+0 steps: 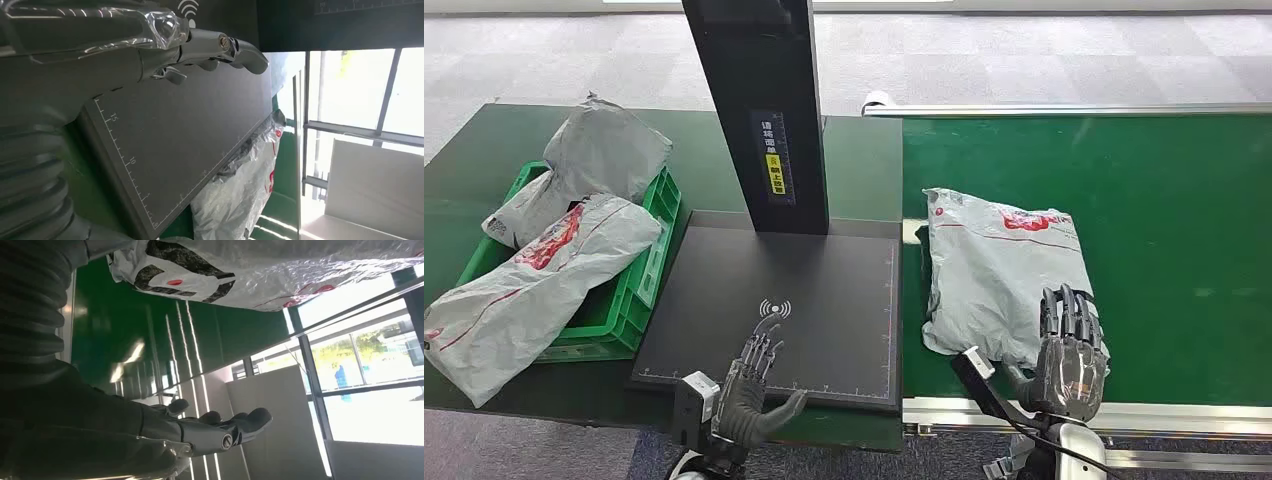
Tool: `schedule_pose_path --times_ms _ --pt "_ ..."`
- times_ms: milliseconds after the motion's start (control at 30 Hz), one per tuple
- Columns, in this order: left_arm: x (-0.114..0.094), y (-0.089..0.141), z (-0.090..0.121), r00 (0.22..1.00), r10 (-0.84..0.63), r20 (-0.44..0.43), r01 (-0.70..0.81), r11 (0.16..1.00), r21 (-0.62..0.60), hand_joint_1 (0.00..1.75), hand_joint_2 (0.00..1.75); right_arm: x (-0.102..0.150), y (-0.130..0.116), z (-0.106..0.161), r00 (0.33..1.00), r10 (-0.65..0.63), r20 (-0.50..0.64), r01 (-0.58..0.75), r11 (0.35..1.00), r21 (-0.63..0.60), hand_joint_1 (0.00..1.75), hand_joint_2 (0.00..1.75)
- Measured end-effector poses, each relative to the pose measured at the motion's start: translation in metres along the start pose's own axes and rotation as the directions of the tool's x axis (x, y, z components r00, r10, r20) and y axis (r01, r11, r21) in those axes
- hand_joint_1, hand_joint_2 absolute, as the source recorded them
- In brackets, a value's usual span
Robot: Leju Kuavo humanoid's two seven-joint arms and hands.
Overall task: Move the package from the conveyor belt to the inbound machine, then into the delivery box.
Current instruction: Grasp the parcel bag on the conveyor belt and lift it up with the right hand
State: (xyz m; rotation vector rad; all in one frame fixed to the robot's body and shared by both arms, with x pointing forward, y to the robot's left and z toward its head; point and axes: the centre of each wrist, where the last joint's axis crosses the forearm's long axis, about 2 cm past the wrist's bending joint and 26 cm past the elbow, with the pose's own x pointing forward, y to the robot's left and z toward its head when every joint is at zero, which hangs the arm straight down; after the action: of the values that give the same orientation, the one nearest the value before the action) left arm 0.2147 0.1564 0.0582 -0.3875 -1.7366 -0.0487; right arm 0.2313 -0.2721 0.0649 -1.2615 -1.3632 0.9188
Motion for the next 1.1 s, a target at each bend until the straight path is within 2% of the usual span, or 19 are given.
schedule_pose_path --times_ms 233,433,700,833,1100 --pt "0.000 0.000 0.000 1.000 0.000 0.000 0.000 1.000 -0.001 0.00 1.75 -0.006 0.001 -0.004 1.000 0.009 0.000 -0.009 1.000 0.004 0.00 1.75" --pt "0.000 -0.002 -0.001 1.000 0.007 0.003 -0.007 1.000 -0.011 0.00 1.75 -0.003 0.014 -0.014 0.996 -0.063 0.065 0.060 0.997 0.054 0.00 1.75" --pt "0.001 -0.007 -0.007 1.000 0.008 0.010 -0.007 0.999 -0.041 0.00 1.75 0.020 0.051 -0.018 0.986 -0.108 0.124 0.089 0.985 0.146 0.00 1.75" --pt "0.000 -0.009 -0.008 1.000 0.009 0.008 -0.009 0.999 -0.050 0.00 1.75 0.039 0.072 -0.014 0.976 -0.130 0.173 0.090 0.971 0.222 0.00 1.75" --pt "0.000 -0.009 -0.008 1.000 0.015 0.005 -0.015 0.999 -0.048 0.00 1.75 0.055 0.086 -0.012 0.967 -0.151 0.204 0.082 0.946 0.314 0.00 1.75"
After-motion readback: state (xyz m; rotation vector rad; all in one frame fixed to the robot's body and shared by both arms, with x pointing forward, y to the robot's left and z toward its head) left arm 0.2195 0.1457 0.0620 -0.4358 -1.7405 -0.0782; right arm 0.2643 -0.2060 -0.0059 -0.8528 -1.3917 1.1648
